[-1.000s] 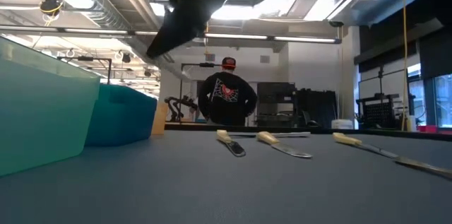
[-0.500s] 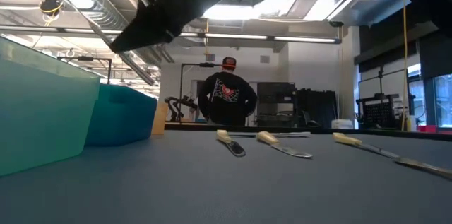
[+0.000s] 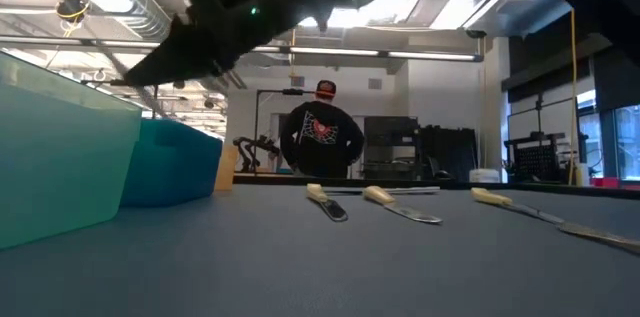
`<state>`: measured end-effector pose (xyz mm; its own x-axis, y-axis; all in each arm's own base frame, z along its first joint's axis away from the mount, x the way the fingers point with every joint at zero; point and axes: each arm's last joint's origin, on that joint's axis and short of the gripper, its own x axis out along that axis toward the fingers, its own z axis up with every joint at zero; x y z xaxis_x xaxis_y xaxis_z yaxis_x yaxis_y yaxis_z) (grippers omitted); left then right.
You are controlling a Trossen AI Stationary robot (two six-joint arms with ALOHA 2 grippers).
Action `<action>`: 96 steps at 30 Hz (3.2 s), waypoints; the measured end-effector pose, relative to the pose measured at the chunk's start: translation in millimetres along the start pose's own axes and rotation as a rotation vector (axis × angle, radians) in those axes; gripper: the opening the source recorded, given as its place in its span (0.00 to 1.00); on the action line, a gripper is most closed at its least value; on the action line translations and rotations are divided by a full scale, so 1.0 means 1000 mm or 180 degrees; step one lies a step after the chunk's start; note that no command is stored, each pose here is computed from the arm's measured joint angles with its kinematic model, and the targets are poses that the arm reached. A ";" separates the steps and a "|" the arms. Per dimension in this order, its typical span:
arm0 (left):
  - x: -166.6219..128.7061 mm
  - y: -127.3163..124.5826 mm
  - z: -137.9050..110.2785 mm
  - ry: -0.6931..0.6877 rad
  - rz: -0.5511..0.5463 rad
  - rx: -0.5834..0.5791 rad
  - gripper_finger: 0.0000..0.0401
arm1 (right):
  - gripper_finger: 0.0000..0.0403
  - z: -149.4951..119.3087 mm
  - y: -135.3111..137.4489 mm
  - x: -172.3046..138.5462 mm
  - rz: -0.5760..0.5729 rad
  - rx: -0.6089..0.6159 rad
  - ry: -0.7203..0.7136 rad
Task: Sort silverware by color (type)
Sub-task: Put the white-green knife into the blue bin, then put the yellow knife into the orange bin
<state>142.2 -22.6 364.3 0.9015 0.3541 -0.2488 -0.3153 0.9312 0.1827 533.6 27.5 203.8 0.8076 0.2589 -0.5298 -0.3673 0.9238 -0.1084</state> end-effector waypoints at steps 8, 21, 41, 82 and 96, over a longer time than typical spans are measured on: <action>0.000 0.000 -0.001 0.0020 -0.0047 -0.0052 0.32 | 0.00 -0.010 0.000 0.005 -0.0048 0.0026 0.0193; 0.000 0.000 -0.001 0.0025 -0.0047 -0.0053 0.32 | 0.12 -0.011 0.001 0.005 -0.0062 0.0030 0.0223; 0.000 0.000 -0.001 0.0025 -0.0046 -0.0052 0.32 | 0.33 -0.010 0.000 0.005 -0.0065 0.0028 0.0212; 0.016 -0.012 -0.001 0.0117 -0.0083 -0.0007 0.32 | 0.33 0.016 0.049 -0.258 -0.0756 0.0269 0.0820; 0.063 -0.047 0.016 -0.0345 -0.0145 0.0166 0.32 | 0.33 -0.072 0.086 -0.315 -0.1041 0.0939 0.0131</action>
<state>218.2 -45.3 355.7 0.9422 0.2976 -0.1542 -0.2601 0.9393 0.2236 214.6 5.5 300.8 0.8383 -0.0665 -0.5412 0.0569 0.9978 -0.0345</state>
